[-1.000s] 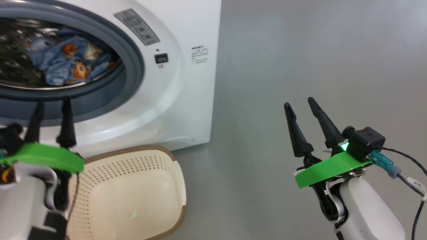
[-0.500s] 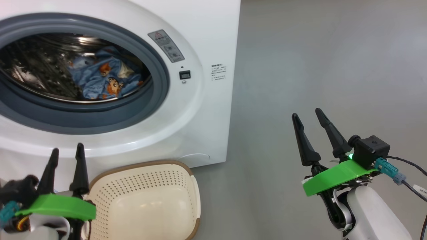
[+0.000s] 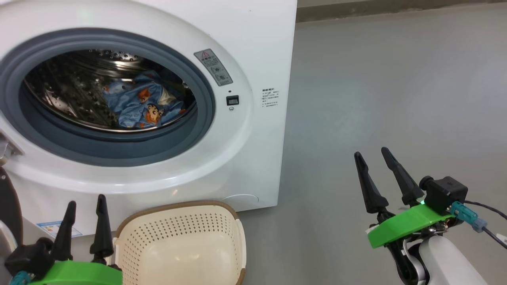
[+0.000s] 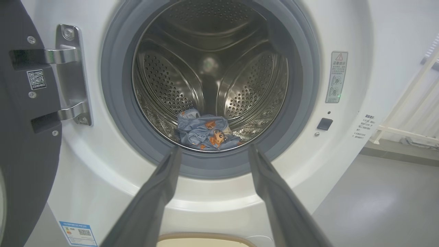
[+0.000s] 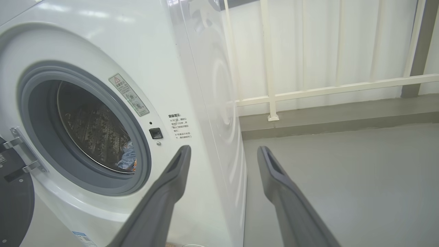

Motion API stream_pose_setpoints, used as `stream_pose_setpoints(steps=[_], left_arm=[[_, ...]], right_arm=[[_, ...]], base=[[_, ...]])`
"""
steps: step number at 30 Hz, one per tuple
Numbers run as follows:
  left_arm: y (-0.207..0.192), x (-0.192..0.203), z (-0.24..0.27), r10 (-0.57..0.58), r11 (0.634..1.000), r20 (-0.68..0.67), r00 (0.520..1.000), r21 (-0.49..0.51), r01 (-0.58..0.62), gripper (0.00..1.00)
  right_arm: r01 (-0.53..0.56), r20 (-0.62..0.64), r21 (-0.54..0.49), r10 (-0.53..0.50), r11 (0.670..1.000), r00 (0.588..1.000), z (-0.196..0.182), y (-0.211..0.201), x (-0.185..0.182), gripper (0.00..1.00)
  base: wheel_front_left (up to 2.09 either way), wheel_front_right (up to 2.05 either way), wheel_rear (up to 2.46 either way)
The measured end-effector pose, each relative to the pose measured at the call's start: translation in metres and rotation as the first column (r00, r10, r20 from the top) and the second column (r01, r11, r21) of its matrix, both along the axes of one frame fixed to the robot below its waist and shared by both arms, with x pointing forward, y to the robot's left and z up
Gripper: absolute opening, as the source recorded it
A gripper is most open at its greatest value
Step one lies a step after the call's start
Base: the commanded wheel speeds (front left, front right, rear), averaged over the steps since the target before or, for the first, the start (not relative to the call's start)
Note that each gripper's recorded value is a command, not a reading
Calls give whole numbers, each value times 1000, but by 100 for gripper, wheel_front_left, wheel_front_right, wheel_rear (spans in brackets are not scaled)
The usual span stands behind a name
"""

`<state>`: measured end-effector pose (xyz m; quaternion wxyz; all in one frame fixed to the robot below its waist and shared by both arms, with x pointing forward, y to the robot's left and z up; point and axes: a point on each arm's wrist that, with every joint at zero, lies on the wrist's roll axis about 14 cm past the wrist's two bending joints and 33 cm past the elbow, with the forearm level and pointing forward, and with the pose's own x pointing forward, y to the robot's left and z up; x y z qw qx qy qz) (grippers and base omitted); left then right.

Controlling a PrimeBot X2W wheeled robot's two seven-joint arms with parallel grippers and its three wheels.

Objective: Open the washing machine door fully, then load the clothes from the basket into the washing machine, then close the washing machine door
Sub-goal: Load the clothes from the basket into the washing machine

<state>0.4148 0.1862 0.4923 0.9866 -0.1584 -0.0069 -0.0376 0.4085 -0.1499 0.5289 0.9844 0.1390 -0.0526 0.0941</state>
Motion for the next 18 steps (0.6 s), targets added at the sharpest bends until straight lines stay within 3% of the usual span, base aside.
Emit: stream_pose_setpoints(steps=[18], left_arm=[[1,-6,3,15,1000,9,1000,-15,-15,100]], right_arm=[[-3,0,-3,3,1000,1000,0,-1,-3,100]], base=[[0,0,0]])
